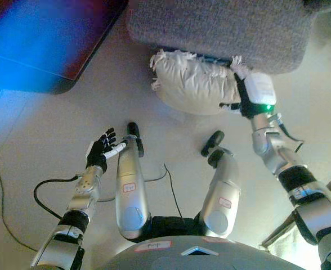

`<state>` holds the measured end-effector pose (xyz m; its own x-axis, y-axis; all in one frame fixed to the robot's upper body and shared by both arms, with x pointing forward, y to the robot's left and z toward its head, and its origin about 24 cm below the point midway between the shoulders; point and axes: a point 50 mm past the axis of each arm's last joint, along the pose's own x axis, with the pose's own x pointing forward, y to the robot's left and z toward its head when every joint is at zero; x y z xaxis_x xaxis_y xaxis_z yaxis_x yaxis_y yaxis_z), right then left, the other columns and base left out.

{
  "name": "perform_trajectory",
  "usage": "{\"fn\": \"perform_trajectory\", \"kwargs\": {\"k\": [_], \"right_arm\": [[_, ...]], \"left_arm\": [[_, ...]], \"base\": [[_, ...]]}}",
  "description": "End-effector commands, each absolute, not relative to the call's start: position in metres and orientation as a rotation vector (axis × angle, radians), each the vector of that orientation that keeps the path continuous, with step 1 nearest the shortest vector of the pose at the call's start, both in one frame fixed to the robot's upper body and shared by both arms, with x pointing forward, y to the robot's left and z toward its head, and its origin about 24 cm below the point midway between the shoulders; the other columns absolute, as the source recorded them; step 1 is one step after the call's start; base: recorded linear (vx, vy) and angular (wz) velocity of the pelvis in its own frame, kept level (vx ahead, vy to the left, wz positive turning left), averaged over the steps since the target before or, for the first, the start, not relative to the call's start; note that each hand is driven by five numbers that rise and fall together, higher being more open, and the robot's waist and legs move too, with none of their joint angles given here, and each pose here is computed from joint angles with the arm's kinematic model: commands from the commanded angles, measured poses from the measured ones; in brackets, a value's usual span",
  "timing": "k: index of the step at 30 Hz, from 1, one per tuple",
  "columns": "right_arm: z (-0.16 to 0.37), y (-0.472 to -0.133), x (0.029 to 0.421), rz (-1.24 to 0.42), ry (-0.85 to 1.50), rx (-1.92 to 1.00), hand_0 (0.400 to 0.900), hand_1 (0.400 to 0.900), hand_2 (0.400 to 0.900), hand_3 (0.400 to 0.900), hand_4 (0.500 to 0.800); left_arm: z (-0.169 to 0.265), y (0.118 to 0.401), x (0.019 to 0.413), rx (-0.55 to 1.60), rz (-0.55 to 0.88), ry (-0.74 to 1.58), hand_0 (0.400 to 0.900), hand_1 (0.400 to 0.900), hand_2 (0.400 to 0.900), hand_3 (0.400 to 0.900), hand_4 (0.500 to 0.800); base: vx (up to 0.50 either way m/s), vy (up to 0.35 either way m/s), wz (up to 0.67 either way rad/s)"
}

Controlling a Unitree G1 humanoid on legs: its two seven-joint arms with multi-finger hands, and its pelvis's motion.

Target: Pick up the pillow and put it on the sofa.

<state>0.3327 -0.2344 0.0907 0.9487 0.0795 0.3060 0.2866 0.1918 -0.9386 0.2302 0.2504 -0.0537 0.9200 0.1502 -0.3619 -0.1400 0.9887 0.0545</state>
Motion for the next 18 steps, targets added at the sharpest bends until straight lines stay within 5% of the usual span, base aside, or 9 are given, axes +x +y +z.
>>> {"fn": "perform_trajectory", "kwargs": {"k": [1,18], "right_arm": [[0.14,-0.25,0.342,-0.271,-0.464,-1.415,0.9,0.9,0.9,0.9,0.8],[0.154,-0.257,0.365,-0.192,-0.274,-1.398,0.9,0.9,0.9,0.9,0.8]], "left_arm": [[-0.041,0.258,0.227,-0.023,0.188,0.268,0.9,0.9,0.9,0.9,0.8],[-0.043,0.258,0.216,-0.079,0.179,0.258,0.9,0.9,0.9,0.9,0.8]], "base": [[0.05,0.031,0.04],[0.038,0.025,0.07]]}}
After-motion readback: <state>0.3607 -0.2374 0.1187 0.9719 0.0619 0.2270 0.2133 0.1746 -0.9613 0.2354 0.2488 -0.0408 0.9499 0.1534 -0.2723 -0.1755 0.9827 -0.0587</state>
